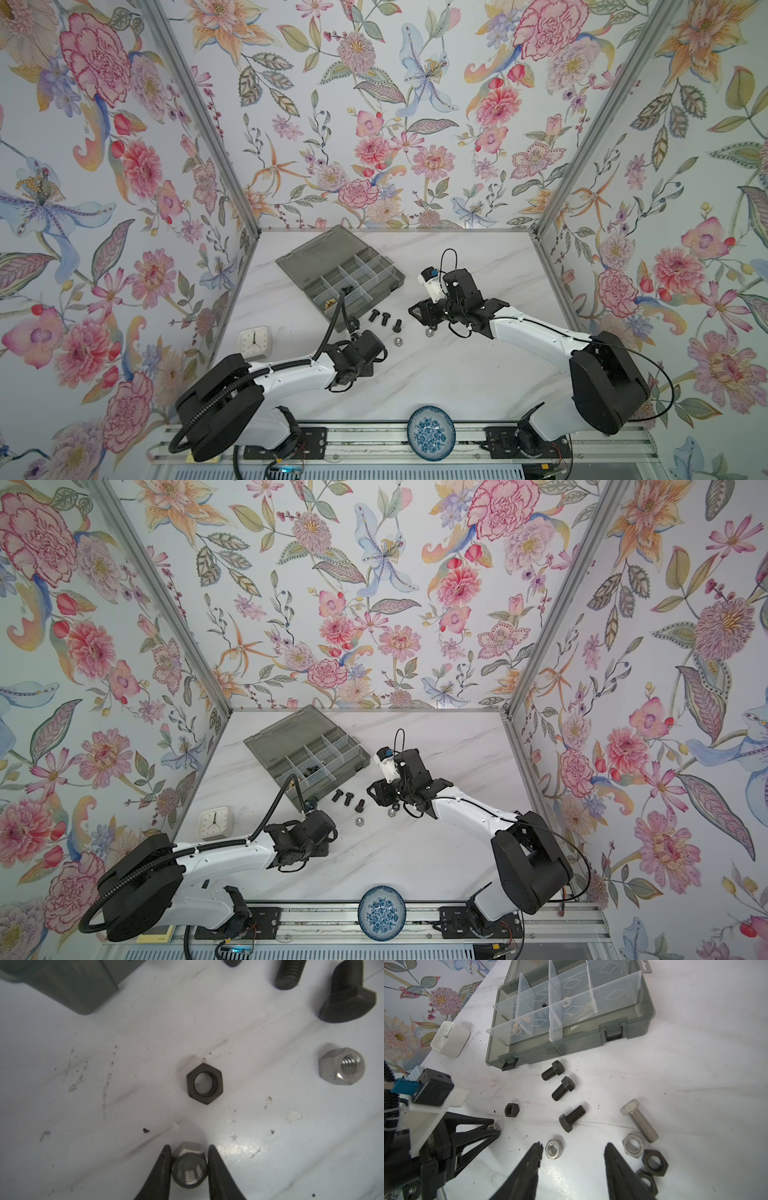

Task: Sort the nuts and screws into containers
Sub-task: 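Lower the left gripper and close it on another silver hex nut, then lift the silver hex nut and carry it over the same compartment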

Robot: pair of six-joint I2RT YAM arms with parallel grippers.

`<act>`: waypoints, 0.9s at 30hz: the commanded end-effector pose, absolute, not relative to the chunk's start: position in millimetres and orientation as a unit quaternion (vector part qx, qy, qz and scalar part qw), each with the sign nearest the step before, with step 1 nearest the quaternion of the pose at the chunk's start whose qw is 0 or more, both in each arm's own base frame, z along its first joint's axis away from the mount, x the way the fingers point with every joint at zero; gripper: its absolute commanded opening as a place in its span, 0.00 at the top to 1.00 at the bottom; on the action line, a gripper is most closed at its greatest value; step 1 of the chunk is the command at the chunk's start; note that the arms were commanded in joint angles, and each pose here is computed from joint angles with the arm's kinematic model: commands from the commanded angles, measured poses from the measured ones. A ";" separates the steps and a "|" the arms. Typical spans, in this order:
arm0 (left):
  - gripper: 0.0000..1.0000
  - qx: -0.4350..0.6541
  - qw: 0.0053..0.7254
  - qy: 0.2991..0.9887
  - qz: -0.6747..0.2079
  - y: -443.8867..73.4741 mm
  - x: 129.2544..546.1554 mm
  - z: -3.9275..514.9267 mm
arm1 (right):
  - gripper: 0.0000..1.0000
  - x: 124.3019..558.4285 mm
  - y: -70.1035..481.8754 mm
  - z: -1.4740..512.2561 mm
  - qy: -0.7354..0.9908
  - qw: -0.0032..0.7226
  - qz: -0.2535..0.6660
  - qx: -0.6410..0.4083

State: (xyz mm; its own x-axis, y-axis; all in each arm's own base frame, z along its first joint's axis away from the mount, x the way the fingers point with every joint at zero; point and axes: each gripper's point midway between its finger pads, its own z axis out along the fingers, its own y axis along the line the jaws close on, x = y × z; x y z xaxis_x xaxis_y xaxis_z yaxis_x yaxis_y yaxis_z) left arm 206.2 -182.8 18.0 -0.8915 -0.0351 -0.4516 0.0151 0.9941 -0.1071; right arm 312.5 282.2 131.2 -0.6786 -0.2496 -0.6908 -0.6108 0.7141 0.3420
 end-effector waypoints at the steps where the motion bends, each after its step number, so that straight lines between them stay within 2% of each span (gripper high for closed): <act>1: 0.81 0.006 0.207 0.978 -0.024 -172.5 193.6 7.9 | 0.48 311.0 278.9 126.6 0.871 0.313 0.284 -0.250; 4: 0.93 0.007 0.218 0.976 -0.025 -172.2 196.9 14.5 | 0.48 311.1 278.1 125.5 0.872 0.312 0.283 -0.249; 7: 1.00 0.006 0.244 0.969 -0.035 -175.0 204.8 29.8 | 0.48 311.3 278.2 125.4 0.872 0.313 0.283 -0.249; 17: 1.00 -0.007 0.376 0.920 -0.111 -182.3 246.8 127.2 | 0.48 312.0 278.6 125.8 0.871 0.313 0.286 -0.248; 27: 1.00 -0.026 0.488 0.869 -0.076 -153.2 354.9 217.8 | 0.48 312.3 281.8 116.3 0.875 0.300 0.292 -0.242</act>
